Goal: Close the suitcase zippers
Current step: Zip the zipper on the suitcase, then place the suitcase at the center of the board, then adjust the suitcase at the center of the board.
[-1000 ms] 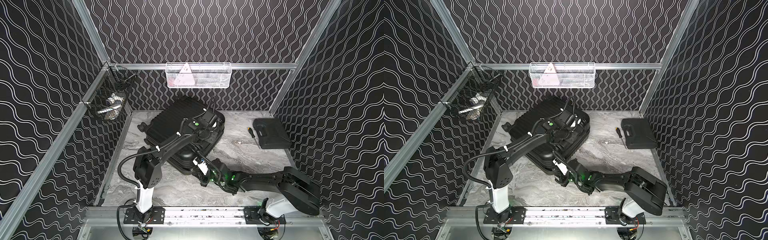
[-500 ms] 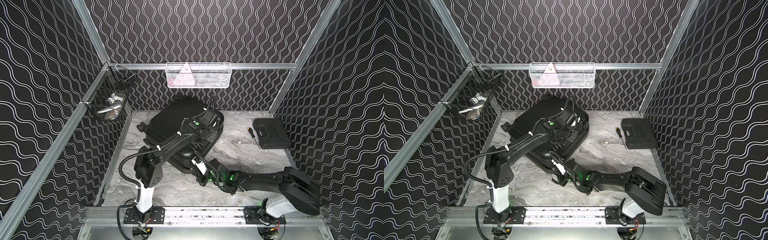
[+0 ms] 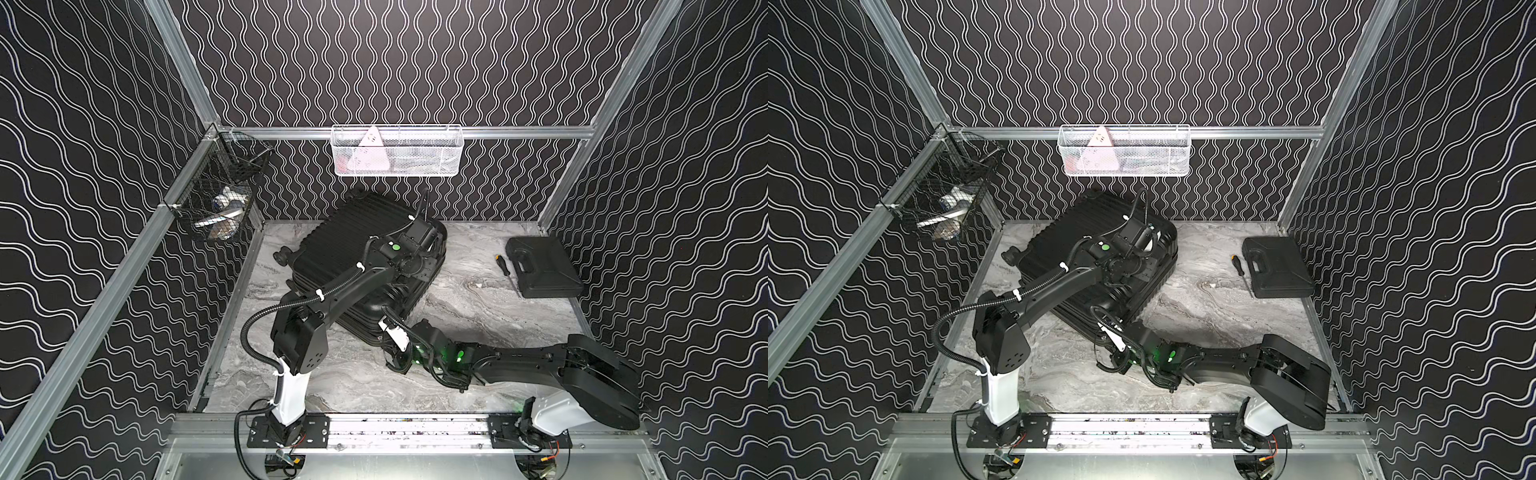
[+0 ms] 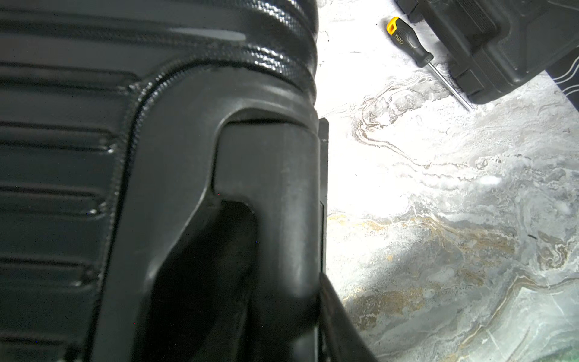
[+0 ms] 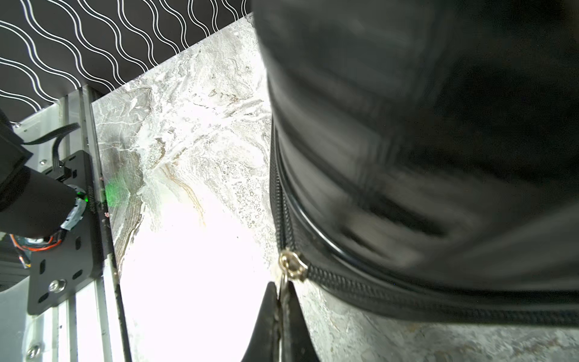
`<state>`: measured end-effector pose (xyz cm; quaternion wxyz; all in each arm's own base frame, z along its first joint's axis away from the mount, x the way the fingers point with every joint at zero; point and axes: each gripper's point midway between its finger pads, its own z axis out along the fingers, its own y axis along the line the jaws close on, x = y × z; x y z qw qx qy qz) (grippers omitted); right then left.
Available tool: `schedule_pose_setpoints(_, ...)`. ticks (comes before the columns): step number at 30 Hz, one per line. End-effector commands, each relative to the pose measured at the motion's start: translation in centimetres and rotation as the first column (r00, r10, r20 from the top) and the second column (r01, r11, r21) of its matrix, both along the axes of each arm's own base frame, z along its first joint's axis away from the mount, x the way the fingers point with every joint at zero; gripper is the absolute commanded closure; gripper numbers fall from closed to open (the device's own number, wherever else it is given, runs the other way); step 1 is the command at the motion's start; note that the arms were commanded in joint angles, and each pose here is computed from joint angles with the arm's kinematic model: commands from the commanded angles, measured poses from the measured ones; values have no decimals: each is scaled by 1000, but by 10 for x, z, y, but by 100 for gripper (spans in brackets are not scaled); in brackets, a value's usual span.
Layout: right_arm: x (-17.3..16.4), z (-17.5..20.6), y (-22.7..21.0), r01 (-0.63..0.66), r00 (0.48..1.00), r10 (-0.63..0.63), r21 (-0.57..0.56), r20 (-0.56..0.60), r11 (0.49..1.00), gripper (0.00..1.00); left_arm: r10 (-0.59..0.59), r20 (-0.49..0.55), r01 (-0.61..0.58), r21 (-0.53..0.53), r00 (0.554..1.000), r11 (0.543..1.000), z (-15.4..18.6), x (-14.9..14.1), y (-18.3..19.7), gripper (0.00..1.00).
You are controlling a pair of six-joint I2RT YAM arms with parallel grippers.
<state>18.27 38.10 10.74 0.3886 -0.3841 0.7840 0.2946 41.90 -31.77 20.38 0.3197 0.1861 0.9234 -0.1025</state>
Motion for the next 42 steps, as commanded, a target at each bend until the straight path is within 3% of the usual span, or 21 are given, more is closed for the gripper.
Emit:
schedule_pose_setpoints(1,-47,19,30,-248,965,255,111,-59,962,100,228,208,-182,-217,951,959,48,54,-6,98)
schedule_pose_setpoints(17,-39,14,43,-171,982,179,112,-61,979,100,255,192,-194,-287,948,938,49,59,-14,98)
schedule_pose_setpoints(19,-32,11,36,-119,991,124,96,-51,988,100,226,188,-171,-269,956,948,52,56,-16,75)
schedule_pose_setpoints(20,-29,10,31,-94,994,98,90,-48,992,100,213,192,-162,-251,958,954,55,54,-14,57)
schedule_pose_setpoints(22,-24,6,21,-54,998,57,79,-36,995,100,174,202,-124,-236,964,964,66,48,-14,34)
schedule_pose_setpoints(24,-21,2,13,-23,999,25,66,-34,998,100,128,223,-79,-217,966,973,79,40,-12,6)
schedule_pose_setpoints(25,-19,0,9,-9,999,11,60,-37,998,100,106,238,-57,-204,965,977,88,36,-9,1)
schedule_pose_setpoints(28,-15,-5,2,17,999,-14,47,-51,999,100,68,275,-24,-159,959,987,110,25,6,1)
schedule_pose_setpoints(31,-11,-10,-1,36,997,-34,37,-64,999,100,88,282,-51,-136,955,989,125,24,42,1)
schedule_pose_setpoints(36,-9,-9,-2,49,997,-46,40,-68,998,100,269,282,-249,-106,921,963,135,37,152,6)
schedule_pose_setpoints(42,-7,-8,-4,58,996,-55,35,-69,998,100,565,256,-580,-21,785,814,111,36,303,18)
